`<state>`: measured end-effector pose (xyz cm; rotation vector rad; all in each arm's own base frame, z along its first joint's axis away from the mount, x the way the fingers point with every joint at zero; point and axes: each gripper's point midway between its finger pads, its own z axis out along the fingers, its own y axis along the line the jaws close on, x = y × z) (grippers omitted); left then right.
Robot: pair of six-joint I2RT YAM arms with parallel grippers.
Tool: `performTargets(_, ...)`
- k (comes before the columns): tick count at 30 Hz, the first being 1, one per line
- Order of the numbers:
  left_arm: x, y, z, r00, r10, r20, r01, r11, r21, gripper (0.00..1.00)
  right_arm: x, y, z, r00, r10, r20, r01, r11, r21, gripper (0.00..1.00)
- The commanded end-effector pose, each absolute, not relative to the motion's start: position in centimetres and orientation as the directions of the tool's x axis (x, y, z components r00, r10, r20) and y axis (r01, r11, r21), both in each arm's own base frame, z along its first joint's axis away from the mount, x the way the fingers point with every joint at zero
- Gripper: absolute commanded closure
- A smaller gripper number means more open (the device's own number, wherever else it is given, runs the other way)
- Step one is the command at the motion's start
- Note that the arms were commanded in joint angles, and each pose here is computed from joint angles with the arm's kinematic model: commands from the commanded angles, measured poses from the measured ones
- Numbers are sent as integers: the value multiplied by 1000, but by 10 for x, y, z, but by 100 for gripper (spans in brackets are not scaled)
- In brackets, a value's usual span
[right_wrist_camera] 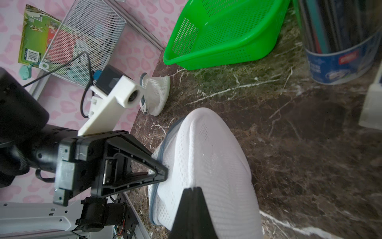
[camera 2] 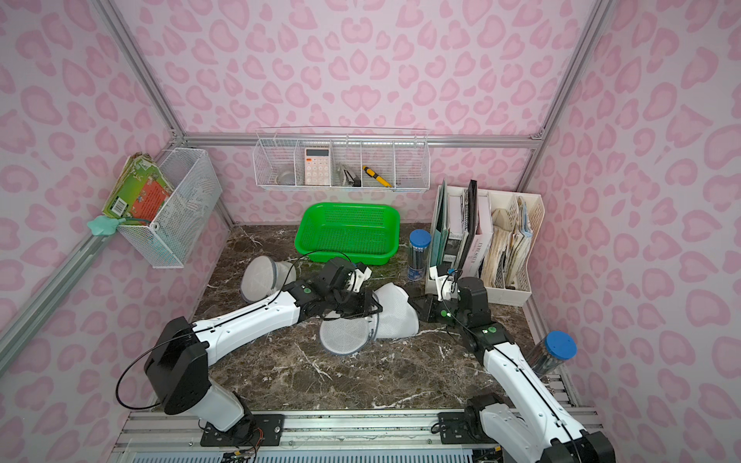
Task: Turn the laundry bag inside out
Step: Turn over the laundry bag at the center of the board.
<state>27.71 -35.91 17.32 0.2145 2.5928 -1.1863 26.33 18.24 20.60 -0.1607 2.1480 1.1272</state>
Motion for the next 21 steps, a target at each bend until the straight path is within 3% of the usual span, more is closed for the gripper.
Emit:
performTargets(1, 282, -364, 174, -943, 31, -331, 272, 643, -716, 100, 260, 187, 208, -754, 164, -637, -420, 626, 657, 100)
performTargets(8, 284, -353, 148, -956, 8, -293, 222, 673, -706, 100, 246, 220, 177, -815, 110, -569, -406, 591, 697, 100)
performTargets(21, 280, -346, 154, -955, -11, -295, 213, 665, -715, 100, 246, 257, 146, -883, 113, -456, -349, 491, 798, 100)
